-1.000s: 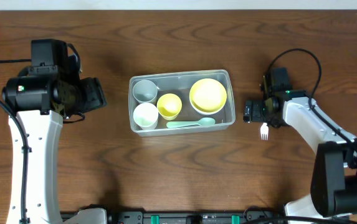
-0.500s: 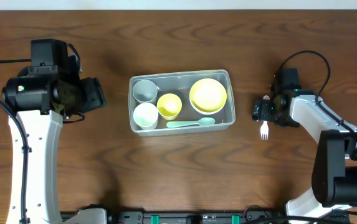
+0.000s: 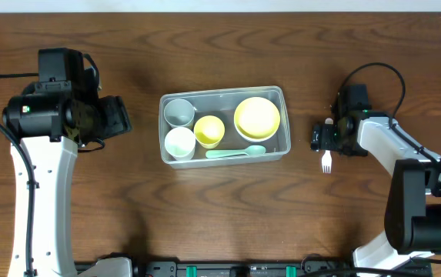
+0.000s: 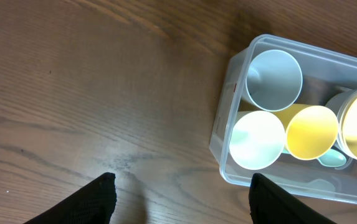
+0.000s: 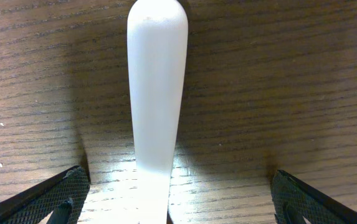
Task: Pack container
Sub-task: 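Move right gripper to the white fork and grasp its handle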
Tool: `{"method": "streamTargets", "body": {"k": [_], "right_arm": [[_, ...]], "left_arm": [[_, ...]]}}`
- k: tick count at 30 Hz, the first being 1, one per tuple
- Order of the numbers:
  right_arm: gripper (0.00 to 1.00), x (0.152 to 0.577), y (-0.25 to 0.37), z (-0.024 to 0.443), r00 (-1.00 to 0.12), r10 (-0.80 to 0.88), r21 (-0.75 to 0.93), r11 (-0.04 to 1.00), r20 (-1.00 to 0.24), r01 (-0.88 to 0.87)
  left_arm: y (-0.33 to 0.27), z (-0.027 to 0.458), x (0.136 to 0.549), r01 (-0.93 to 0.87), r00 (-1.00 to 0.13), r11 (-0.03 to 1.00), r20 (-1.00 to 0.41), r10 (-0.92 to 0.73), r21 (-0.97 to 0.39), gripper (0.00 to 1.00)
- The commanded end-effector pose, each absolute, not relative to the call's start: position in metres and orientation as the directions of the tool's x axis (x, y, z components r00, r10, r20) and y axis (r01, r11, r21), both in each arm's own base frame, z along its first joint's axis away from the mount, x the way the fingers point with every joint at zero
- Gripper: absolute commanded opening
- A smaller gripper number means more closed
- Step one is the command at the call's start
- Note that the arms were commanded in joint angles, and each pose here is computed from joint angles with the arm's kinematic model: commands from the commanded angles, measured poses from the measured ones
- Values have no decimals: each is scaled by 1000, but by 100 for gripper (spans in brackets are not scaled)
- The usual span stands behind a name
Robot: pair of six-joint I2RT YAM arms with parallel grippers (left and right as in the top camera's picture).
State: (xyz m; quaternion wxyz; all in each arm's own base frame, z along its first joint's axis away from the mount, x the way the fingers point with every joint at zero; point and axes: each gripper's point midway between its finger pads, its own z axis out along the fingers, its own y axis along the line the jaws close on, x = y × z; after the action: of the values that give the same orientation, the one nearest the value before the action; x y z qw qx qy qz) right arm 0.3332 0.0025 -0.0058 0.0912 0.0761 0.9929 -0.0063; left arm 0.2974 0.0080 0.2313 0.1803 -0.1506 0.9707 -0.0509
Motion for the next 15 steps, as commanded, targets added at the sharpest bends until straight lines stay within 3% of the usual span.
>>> {"method": "streamTargets", "body": {"k": [1, 5, 15], "right_arm": [[94, 317, 4, -31, -987, 131, 1, 991, -88, 131], [88, 314, 5, -34, -989, 130, 1, 991, -72, 130], [62, 312, 5, -35, -989, 131, -1, 991, -63, 131]], "left_arm": [[12, 229, 296, -290, -888, 947, -330, -320, -139, 69], [12, 229, 296, -289, -888, 947, -330, -320, -139, 69], [12, 229, 296, -290, -888, 947, -330, -320, -139, 69]]}}
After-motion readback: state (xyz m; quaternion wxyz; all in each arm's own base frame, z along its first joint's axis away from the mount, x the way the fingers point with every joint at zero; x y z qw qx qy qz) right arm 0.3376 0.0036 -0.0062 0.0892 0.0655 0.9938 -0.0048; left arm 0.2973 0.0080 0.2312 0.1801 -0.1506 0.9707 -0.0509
